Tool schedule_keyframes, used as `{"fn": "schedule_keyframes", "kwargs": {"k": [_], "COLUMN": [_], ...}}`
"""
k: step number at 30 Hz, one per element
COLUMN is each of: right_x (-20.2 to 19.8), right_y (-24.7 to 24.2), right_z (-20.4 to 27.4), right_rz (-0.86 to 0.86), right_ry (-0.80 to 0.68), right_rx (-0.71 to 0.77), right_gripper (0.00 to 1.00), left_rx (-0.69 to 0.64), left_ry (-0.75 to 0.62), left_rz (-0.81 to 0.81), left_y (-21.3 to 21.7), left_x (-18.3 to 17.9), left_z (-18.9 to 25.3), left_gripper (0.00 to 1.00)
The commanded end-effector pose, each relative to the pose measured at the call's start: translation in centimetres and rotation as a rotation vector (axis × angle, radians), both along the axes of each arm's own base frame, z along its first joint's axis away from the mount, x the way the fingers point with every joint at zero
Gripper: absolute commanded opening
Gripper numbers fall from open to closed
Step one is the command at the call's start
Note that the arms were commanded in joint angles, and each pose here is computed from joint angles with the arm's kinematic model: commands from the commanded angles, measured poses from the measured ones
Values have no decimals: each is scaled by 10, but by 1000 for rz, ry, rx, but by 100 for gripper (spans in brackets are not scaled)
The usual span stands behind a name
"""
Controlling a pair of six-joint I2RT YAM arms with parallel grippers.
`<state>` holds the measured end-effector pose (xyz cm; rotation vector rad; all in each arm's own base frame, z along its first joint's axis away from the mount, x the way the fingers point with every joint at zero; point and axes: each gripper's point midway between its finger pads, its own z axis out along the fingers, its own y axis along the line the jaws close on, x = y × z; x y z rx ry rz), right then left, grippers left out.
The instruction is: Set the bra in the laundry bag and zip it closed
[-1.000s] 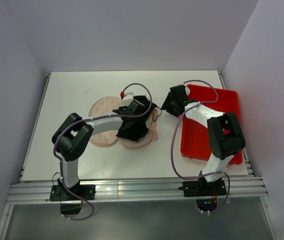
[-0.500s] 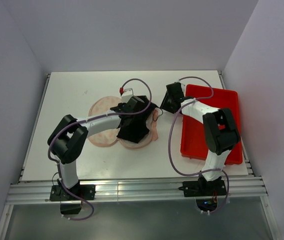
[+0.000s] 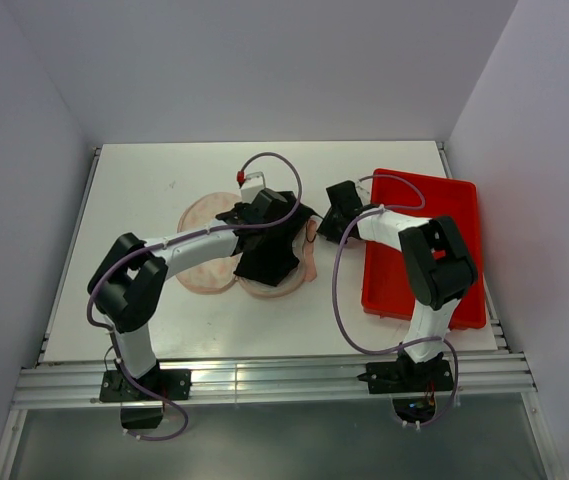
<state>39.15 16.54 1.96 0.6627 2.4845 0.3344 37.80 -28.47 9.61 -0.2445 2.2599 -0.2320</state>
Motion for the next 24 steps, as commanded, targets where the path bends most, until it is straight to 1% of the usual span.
{"fn": "schedule_keyframes", "kwargs": {"k": [1, 9, 13, 19, 24], "right_x": [10, 17, 23, 29, 30], "right_y": [0, 0, 4, 6, 7], "right_z": [9, 27, 25, 33, 29], "right_rz": [-72, -109, -108, -122, -118], "right_ry": [-17, -73, -60, -83, -51], "right_rx": [4, 23, 24, 40, 4], "right_gripper": [39, 39, 39, 39, 39], "left_rx": [-29, -34, -32, -33, -28], "left_ry": [-57, -59, -62, -68, -63], "left_rz": [2, -1, -2, -4, -6], "left_y": [0, 2, 3, 5, 5], "left_x": [2, 0, 0, -1, -2], "left_z": [26, 27, 29, 31, 30], "left_gripper": [57, 57, 57, 57, 57]}}
